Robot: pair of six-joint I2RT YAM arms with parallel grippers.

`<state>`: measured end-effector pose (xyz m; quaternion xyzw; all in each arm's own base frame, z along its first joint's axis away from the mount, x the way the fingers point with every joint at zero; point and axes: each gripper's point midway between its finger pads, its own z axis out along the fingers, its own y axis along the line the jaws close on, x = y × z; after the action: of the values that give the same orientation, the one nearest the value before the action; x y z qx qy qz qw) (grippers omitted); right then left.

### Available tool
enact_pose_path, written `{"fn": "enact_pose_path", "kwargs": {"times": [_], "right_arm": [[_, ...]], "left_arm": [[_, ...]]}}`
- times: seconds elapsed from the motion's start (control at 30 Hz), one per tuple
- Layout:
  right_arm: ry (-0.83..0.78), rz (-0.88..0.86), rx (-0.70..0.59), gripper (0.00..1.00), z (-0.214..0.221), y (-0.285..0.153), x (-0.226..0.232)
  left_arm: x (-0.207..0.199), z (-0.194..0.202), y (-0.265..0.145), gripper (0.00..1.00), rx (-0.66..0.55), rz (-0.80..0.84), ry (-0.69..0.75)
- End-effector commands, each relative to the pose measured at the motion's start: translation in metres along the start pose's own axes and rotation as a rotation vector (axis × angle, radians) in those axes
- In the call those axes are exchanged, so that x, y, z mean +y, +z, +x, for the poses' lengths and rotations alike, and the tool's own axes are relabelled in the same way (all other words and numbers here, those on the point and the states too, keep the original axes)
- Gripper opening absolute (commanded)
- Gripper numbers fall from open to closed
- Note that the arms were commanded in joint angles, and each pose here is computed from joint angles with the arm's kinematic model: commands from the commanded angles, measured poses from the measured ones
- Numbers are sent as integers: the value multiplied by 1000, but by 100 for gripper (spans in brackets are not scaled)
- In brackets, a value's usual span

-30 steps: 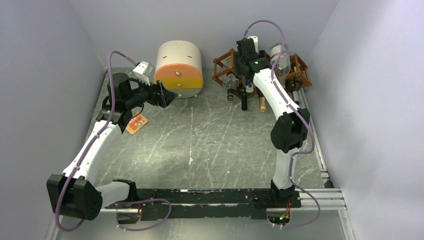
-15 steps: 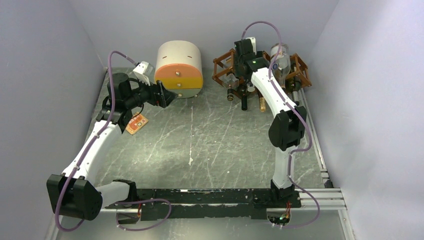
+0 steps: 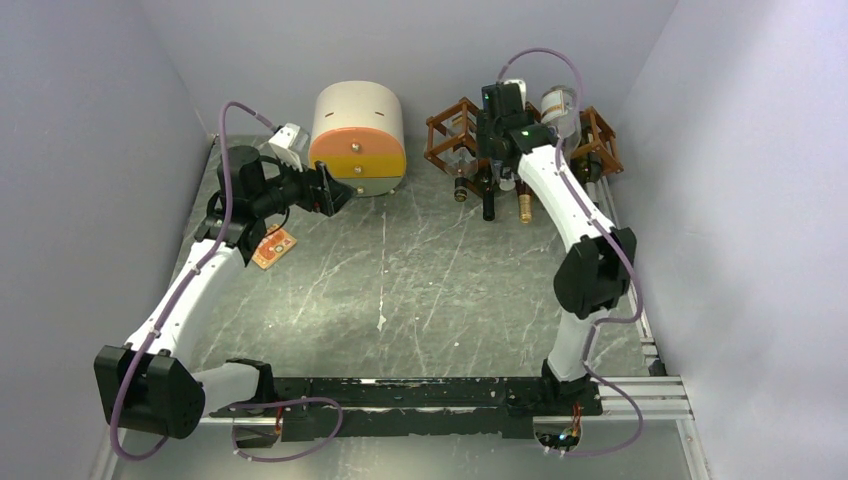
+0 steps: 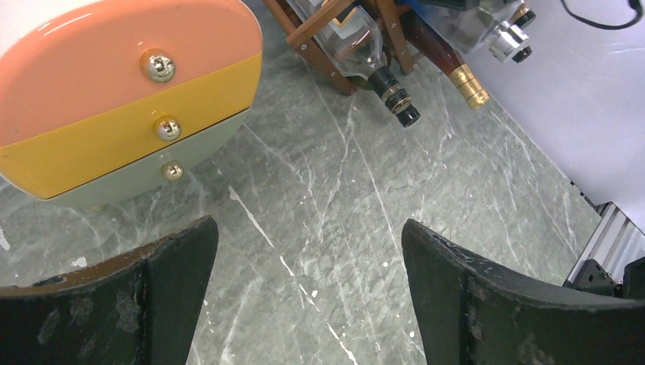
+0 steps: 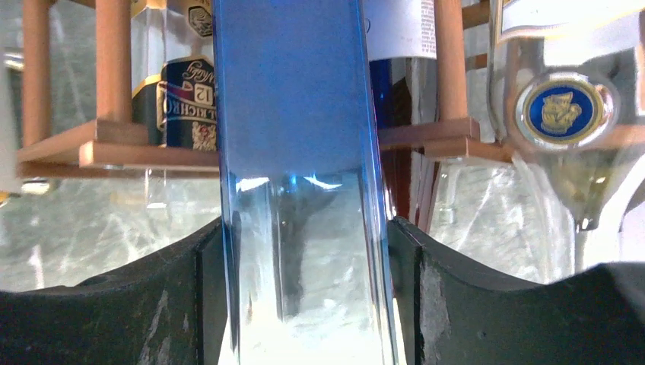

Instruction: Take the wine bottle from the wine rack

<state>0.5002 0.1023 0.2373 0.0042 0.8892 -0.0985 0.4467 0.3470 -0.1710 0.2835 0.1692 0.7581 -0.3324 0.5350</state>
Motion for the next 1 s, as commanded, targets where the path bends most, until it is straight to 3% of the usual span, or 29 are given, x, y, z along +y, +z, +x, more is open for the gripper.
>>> {"fn": "enact_pose_path", "kwargs": {"times": [0.0,0.17,0.43,0.73,0.97], "right_arm": [[224,-118,-178,13,-48,-31,-14],[400,-315,-180,0,-48,-34,-18],[563,-497,-196,0,-60,-46,-25],[867,-677,-224,0,-74,-65,-30],[1014,-808,-352,0,-94,-95,-45]], "left_arm": [[-4,3,3,94,7,19,7],[-4,5,4,94,15,19,5],[-6,5,5,94,18,24,7],[-6,6,5,94,20,20,9],[-7,7,6,94,26,20,16]]}}
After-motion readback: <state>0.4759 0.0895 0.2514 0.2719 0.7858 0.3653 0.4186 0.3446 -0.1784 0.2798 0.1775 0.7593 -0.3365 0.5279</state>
